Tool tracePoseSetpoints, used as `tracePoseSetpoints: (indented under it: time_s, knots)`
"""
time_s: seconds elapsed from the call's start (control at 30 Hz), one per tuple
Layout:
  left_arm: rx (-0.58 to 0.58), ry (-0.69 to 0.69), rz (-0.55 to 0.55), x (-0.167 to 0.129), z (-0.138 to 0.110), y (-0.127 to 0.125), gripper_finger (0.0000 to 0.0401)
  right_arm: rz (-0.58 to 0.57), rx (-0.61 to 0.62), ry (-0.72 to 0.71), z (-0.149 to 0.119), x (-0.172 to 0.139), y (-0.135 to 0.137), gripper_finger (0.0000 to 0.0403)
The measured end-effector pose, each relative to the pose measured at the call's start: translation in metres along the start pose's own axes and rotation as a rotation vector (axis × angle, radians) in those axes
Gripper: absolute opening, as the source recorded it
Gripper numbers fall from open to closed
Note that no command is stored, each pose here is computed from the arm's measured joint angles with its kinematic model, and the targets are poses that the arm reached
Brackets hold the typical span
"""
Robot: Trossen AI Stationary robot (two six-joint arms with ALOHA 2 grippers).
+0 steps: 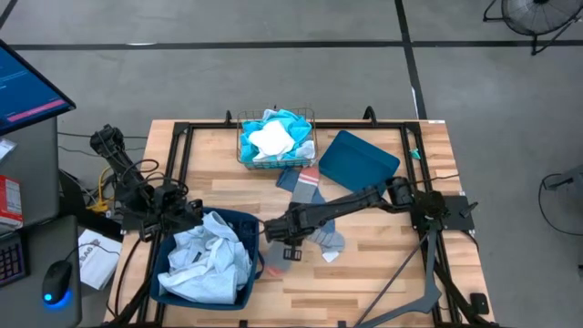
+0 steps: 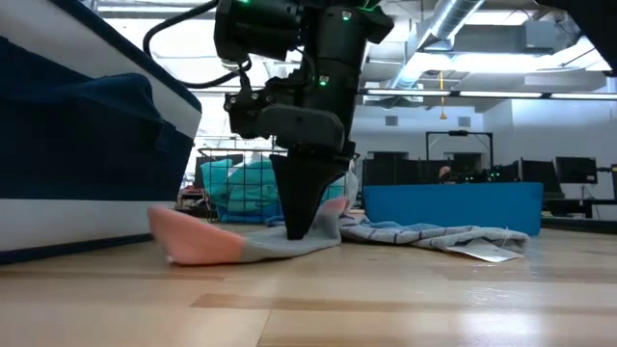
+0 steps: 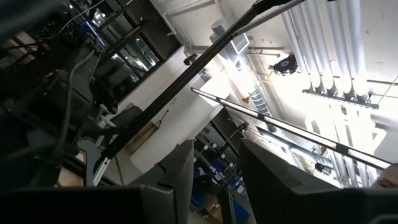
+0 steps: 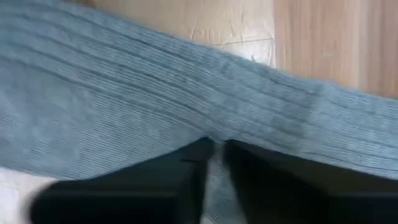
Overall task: Pick & Place Cloths
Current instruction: Put the gray sock into the blue bin
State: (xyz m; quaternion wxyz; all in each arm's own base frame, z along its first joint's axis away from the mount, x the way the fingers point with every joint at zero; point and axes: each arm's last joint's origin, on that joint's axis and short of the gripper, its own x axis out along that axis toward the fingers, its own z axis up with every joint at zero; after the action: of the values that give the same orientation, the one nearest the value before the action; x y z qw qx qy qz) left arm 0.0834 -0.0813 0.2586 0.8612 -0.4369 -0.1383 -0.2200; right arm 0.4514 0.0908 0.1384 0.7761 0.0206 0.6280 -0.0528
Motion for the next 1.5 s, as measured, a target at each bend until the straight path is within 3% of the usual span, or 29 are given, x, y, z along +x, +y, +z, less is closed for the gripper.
tracePoseSetpoints:
  time_s: [0.1, 0.23, 0.47, 0.8, 0.97, 1.17, 1.5]
  knots:
    - [0.000, 0.000, 0.000, 0.000, 0.000, 0.000, 0.0116, 0.020, 0.024, -0.006, 0.002, 0.000, -0.001, 0.0013]
    - [0.000, 0.000, 0.000, 0.000, 0.000, 0.000, 0.0115, 0.018, 0.043, -0.065, 0.005, -0.018, -0.003, 0.0005]
    - [0.000, 0.000, 0.000, 0.000, 0.000, 0.000, 0.0114, -0.004, 0.098, -0.231, 0.006, -0.088, -0.011, 0.0002]
    - [0.000, 0.000, 0.001, 0.000, 0.000, 0.000, 0.0113, -0.236, 0.376, -0.436, -0.016, -0.188, -0.065, 0.0000]
    - [0.000, 0.000, 0.001, 0.000, 0.000, 0.000, 0.0113, -0.381, 0.511, -0.426, -0.029, -0.205, -0.098, 0.0000]
    - [0.001, 0.001, 0.001, 0.000, 0.000, 0.000, 0.0113, -0.544, 0.629, -0.319, -0.045, -0.208, -0.133, 0.0000]
    - [0.001, 0.002, 0.001, 0.000, 0.000, 0.000, 0.0113, -0.746, 0.739, -0.180, -0.070, -0.217, -0.165, 0.0000]
